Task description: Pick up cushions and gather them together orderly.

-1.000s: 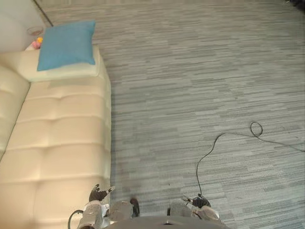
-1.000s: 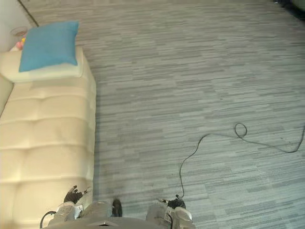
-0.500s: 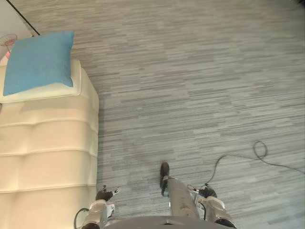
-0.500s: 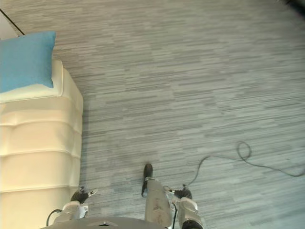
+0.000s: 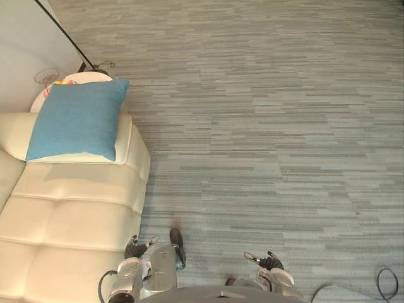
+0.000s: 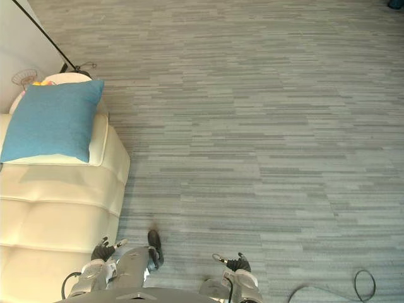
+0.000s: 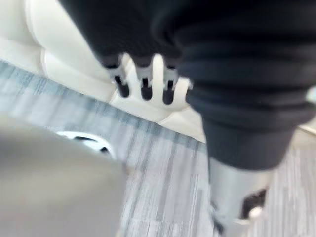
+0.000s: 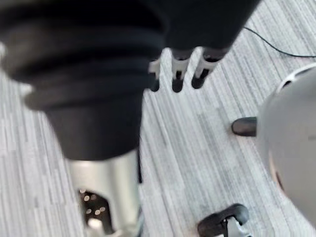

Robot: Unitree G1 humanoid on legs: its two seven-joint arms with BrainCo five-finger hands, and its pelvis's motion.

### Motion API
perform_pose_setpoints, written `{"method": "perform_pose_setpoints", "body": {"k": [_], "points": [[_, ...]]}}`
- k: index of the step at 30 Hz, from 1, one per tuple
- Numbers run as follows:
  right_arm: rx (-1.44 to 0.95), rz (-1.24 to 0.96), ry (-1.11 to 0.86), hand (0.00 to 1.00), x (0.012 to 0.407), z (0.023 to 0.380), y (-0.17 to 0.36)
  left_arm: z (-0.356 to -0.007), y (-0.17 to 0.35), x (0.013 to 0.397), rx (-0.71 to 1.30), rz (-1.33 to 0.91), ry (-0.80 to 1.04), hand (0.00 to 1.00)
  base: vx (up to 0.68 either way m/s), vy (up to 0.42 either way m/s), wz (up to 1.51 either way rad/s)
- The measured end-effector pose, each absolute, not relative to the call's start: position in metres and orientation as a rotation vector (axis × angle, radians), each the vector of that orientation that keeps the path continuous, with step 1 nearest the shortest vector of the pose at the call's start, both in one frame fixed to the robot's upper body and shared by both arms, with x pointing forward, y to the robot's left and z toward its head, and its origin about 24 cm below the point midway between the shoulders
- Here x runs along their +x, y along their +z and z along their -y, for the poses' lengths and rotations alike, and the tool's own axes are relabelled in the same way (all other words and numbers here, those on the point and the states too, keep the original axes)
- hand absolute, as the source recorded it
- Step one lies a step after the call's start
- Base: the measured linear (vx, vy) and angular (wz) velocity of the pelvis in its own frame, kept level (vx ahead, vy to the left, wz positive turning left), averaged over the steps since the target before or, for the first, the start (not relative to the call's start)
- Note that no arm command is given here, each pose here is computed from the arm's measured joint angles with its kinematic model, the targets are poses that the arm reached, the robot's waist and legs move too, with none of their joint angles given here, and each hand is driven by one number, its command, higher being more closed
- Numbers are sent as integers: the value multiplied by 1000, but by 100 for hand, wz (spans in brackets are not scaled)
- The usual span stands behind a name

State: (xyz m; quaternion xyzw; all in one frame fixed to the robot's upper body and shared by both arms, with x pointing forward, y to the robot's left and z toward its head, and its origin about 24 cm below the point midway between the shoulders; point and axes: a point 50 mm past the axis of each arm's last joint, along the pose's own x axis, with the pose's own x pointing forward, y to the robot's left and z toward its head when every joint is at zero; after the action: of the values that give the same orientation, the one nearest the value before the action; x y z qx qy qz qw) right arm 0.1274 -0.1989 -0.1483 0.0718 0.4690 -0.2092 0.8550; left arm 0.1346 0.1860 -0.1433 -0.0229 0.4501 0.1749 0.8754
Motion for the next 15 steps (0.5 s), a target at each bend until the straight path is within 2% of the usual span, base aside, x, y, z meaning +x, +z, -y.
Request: {"method": "perform_pose_setpoints", "body": {"k": [5, 8, 12, 15], "points": [[152, -996, -406, 0, 129, 189, -150, -190, -148, 127, -13, -983, 349, 0, 549, 199, -15], [113, -978, -397, 0, 131, 196, -148, -194, -151, 119, 10, -1017, 344, 0, 475, 83, 26], [102, -974, -400, 0, 131, 200, -147, -192, -153, 114, -27, -1031, 378, 0, 364, -38, 25], [116, -973, -429, 0, 129, 205, -147, -193, -155, 110, -44, -1044, 402, 0, 359, -208, 56]]}}
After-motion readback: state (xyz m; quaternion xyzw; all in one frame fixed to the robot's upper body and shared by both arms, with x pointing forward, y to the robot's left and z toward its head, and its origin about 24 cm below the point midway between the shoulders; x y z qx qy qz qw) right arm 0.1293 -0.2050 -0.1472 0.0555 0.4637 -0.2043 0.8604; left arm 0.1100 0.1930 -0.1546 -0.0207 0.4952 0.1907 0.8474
